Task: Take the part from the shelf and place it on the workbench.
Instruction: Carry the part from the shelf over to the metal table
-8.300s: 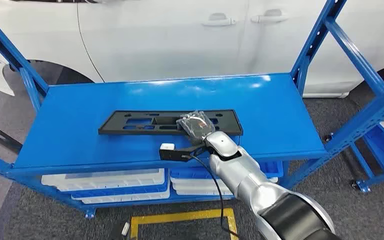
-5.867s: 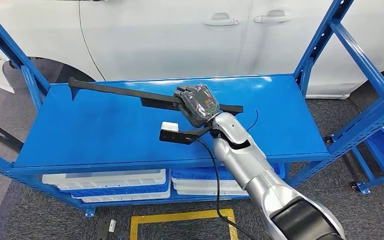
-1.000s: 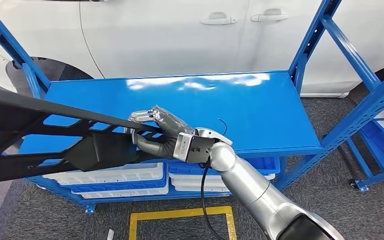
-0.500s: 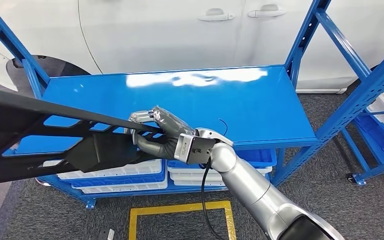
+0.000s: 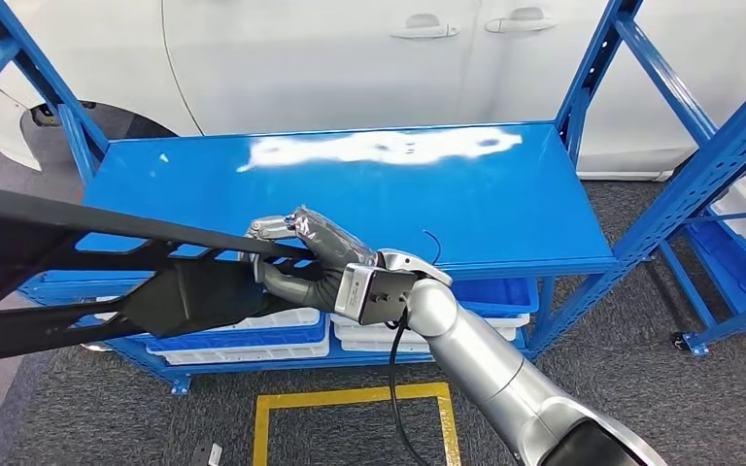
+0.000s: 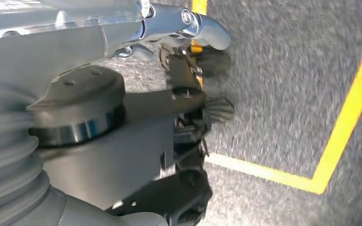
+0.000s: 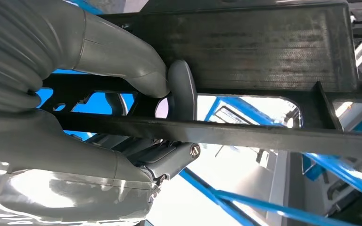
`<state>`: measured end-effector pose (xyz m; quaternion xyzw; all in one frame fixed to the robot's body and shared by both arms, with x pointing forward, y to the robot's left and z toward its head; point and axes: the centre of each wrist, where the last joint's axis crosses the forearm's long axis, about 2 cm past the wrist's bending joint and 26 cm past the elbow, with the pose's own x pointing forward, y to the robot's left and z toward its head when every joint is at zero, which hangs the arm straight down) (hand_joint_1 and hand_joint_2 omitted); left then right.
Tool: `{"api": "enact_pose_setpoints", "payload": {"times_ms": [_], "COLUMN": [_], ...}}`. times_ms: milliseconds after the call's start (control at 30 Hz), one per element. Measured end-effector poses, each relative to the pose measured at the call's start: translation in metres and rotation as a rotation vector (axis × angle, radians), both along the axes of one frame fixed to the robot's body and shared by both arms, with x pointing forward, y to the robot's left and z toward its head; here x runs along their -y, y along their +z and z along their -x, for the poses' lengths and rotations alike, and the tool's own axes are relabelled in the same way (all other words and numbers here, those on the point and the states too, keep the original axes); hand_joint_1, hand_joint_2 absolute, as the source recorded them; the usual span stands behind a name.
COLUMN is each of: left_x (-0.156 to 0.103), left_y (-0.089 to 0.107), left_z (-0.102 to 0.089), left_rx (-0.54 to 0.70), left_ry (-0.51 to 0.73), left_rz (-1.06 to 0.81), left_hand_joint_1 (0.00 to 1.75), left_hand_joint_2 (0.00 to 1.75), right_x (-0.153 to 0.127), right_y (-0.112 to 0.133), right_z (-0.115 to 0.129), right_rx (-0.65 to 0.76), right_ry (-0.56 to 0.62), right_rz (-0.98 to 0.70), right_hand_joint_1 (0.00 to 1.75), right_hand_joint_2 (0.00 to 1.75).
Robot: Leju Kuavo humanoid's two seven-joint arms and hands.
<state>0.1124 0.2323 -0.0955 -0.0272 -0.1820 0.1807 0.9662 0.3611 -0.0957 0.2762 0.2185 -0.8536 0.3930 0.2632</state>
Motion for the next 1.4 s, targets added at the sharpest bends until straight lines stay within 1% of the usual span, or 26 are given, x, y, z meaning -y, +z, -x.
{"api": "enact_pose_setpoints", "payload": {"times_ms": [267, 633, 800, 933, 1267, 1400], "left_x": [0.0003, 0.0000, -0.0001, -0.0001, 0.0001, 0.0001], "left_y": [-0.0001, -0.0002, -0.0002, 0.0002, 0.0005, 0.0007], "left_z": [0.0004, 0.0006, 0.0009, -0.0011, -0.0019, -0.0028], "left_rx": [0.000, 0.000, -0.003, -0.001, -0.001, 0.001], "left_ry": [-0.003, -0.016, -0.020, -0.022, -0.024, -0.024], "left_rz": [0.004, 0.006, 0.006, 0.006, 0.009, 0.008], "left_hand_joint_1": [0.00, 0.00, 0.00, 0.00, 0.00, 0.00], "left_hand_joint_2": [1.75, 1.75, 1.75, 1.75, 1.75, 1.75], "right_x": [0.0019, 0.0012, 0.0013, 0.0012, 0.0051, 0.0049], "right_y": [-0.0046, -0.0021, -0.0062, -0.0030, -0.0041, 0.0013], "right_z": [0.0018, 0.0043, 0.0067, 0.0077, 0.0065, 0.0043], "right_rx": [-0.008, 0.005, -0.004, 0.006, 0.007, 0.020], "right_ry": [-0.006, -0.010, -0.012, -0.010, -0.021, -0.019], "right_rz": [0.006, 0.009, 0.011, 0.003, 0.013, 0.016], "right_hand_joint_1": [1.75, 1.75, 1.75, 1.75, 1.75, 1.75], "right_hand_joint_2": [1.75, 1.75, 1.75, 1.75, 1.75, 1.75]}}
